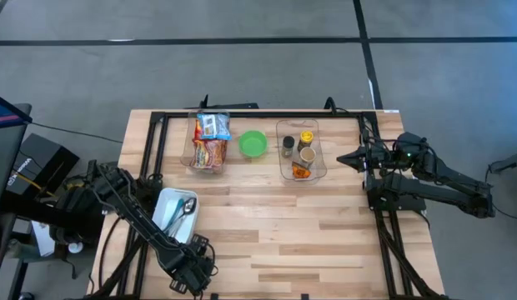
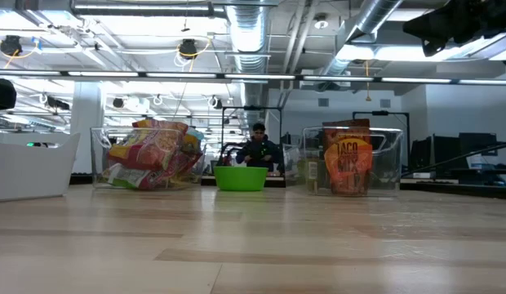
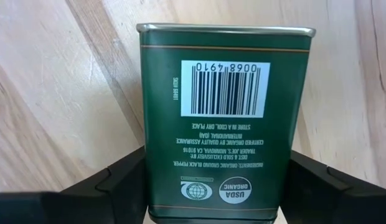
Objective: Pick & Place Food Item
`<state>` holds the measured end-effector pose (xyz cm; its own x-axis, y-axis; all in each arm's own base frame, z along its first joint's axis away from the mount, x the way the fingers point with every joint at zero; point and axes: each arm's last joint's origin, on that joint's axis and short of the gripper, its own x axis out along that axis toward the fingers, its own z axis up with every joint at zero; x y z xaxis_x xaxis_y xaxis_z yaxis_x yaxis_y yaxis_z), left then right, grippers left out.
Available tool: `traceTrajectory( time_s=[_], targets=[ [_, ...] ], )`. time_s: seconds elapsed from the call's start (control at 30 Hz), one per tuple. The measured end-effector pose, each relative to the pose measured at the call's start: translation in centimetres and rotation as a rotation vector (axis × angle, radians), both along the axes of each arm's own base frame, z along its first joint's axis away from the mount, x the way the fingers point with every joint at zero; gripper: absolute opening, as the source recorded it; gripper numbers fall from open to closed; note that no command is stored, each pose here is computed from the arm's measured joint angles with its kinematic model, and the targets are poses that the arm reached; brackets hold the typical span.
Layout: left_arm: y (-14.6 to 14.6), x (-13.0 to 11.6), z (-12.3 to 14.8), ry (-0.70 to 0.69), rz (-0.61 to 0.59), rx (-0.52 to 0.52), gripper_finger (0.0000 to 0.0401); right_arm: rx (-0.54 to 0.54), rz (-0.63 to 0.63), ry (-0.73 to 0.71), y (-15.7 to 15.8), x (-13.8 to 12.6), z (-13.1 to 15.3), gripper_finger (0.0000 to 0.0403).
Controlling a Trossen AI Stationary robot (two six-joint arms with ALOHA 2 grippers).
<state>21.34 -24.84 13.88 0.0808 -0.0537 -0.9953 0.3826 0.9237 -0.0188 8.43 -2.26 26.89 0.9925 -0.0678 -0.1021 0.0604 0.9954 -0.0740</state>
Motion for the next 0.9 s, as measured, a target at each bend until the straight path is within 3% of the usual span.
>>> traceTrajectory(
  time_s=[0.9],
  targets=[
    [0.08, 0.11, 0.35, -0.023, 0.005, -0.003, 0.0272, 0.000, 0.000, 0.000, 0.00, 0.00, 0.00, 0.0000]
  ],
)
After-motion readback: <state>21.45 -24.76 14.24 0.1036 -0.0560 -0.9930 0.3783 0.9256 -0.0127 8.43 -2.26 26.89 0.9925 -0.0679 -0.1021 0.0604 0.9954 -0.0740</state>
